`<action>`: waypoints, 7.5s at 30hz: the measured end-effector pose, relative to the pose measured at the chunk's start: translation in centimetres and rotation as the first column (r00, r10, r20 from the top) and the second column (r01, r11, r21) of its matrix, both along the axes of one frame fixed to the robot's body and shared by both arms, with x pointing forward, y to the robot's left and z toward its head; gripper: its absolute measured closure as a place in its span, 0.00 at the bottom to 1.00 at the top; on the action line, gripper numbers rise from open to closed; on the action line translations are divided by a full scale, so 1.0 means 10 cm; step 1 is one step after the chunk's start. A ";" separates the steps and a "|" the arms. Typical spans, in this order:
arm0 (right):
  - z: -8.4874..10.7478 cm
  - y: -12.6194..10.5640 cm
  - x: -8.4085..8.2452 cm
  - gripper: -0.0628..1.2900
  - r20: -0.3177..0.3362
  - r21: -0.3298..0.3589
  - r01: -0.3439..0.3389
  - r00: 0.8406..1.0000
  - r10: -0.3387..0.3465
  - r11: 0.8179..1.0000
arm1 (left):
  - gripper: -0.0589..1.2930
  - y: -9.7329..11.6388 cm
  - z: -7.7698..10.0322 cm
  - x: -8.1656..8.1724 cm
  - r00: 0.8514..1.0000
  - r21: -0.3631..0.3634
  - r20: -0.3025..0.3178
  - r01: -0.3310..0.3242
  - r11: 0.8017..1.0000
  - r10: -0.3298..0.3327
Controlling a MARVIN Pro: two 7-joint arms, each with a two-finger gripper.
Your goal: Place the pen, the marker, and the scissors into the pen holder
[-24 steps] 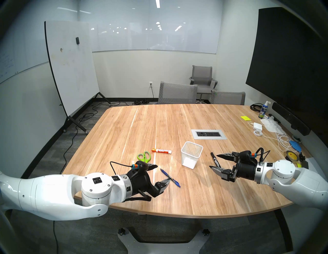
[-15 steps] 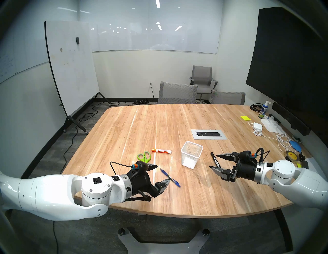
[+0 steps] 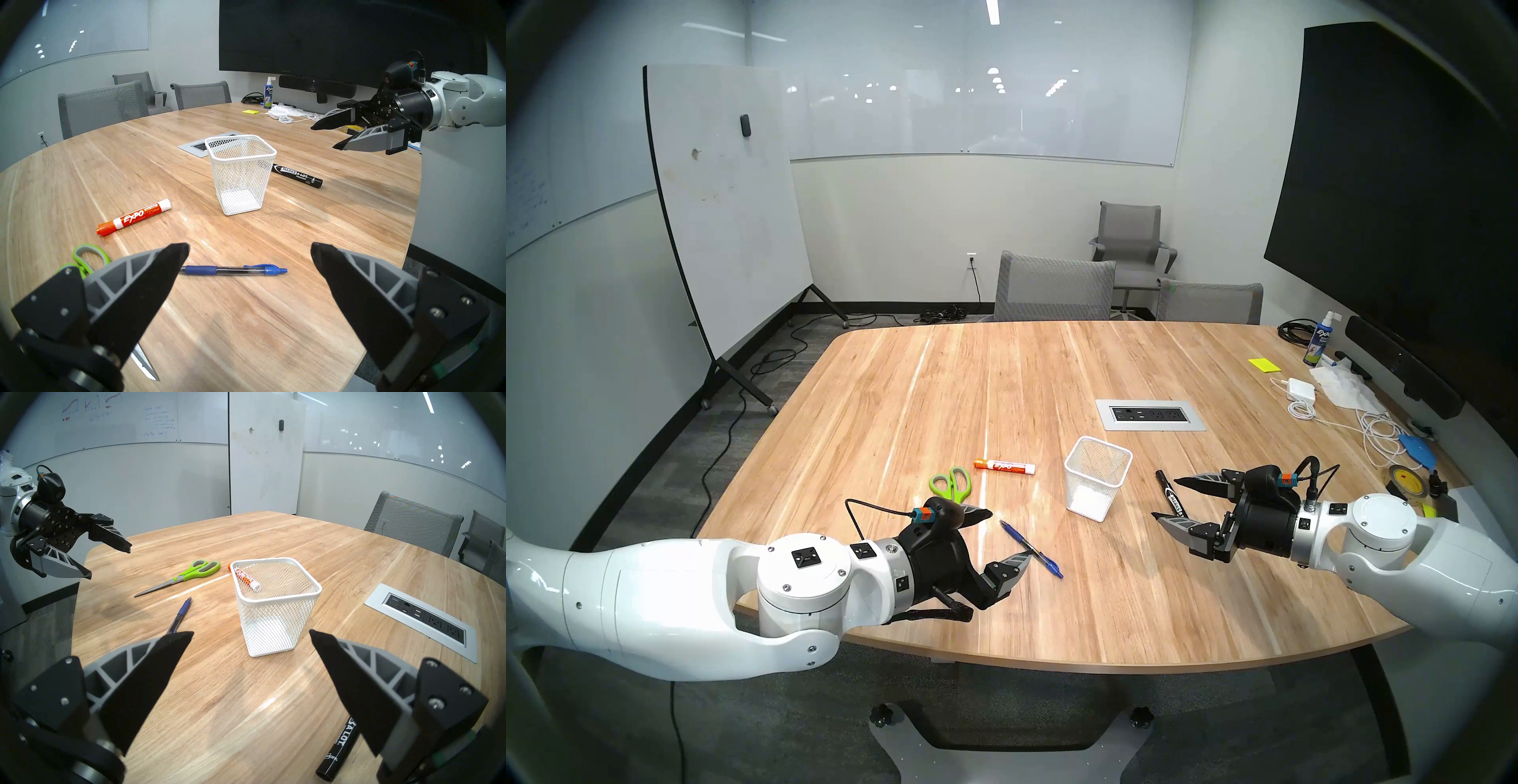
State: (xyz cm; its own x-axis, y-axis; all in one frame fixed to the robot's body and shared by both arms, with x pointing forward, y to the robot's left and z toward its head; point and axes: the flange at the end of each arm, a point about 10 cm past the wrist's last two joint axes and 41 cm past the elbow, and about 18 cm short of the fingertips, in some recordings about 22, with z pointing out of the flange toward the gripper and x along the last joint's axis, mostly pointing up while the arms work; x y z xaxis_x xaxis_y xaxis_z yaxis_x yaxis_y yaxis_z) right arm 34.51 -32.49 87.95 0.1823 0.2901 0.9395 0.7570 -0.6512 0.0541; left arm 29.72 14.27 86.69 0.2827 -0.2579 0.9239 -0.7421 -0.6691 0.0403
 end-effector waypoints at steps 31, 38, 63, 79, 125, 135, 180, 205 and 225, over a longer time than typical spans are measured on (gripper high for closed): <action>-0.01 -0.02 0.01 0.05 -0.013 -0.005 0.005 1.000 -0.005 1.000 | 0.07 0.00 0.00 0.00 1.000 0.001 0.000 0.000 1.000 0.000; -0.02 -0.06 0.03 0.05 -0.041 -0.016 0.018 0.999 -0.019 1.000 | 0.07 0.00 0.00 0.00 1.000 0.001 -0.001 0.000 1.000 0.000; -0.03 0.04 0.33 0.05 -0.084 -0.195 0.219 0.968 -0.238 0.956 | 0.07 0.00 0.00 0.00 1.000 0.001 -0.001 0.000 1.000 0.000; -0.41 0.03 0.67 0.05 -0.116 -0.311 0.345 0.911 -0.396 0.885 | 0.07 0.00 -0.01 0.00 1.000 0.001 -0.001 -0.001 1.000 0.001; -0.59 -0.01 1.24 0.05 -0.315 -0.403 0.377 0.798 -0.513 0.834 | 0.07 0.00 -0.01 0.00 1.000 0.001 -0.001 -0.001 1.000 0.001; -0.61 0.04 1.30 0.62 -0.312 -0.401 0.380 0.799 -0.514 0.833 | 0.07 0.00 -0.01 0.00 1.000 0.002 -0.001 -0.001 1.000 0.001; 0.05 -0.40 0.83 0.89 -0.220 0.031 0.346 0.918 -0.331 0.938 | 0.06 -0.01 0.00 0.03 1.000 -0.005 -0.008 -0.007 1.000 0.007; 0.02 -0.68 0.62 0.90 -0.196 0.243 0.248 0.959 -0.203 0.938 | 0.06 -0.26 0.22 0.23 0.998 -0.093 -0.021 0.056 0.994 -0.058; 0.11 -0.76 0.53 0.90 -0.121 0.332 0.117 0.989 -0.081 0.936 | 0.06 -0.41 0.37 0.64 0.998 -0.134 -0.035 0.054 0.989 -0.059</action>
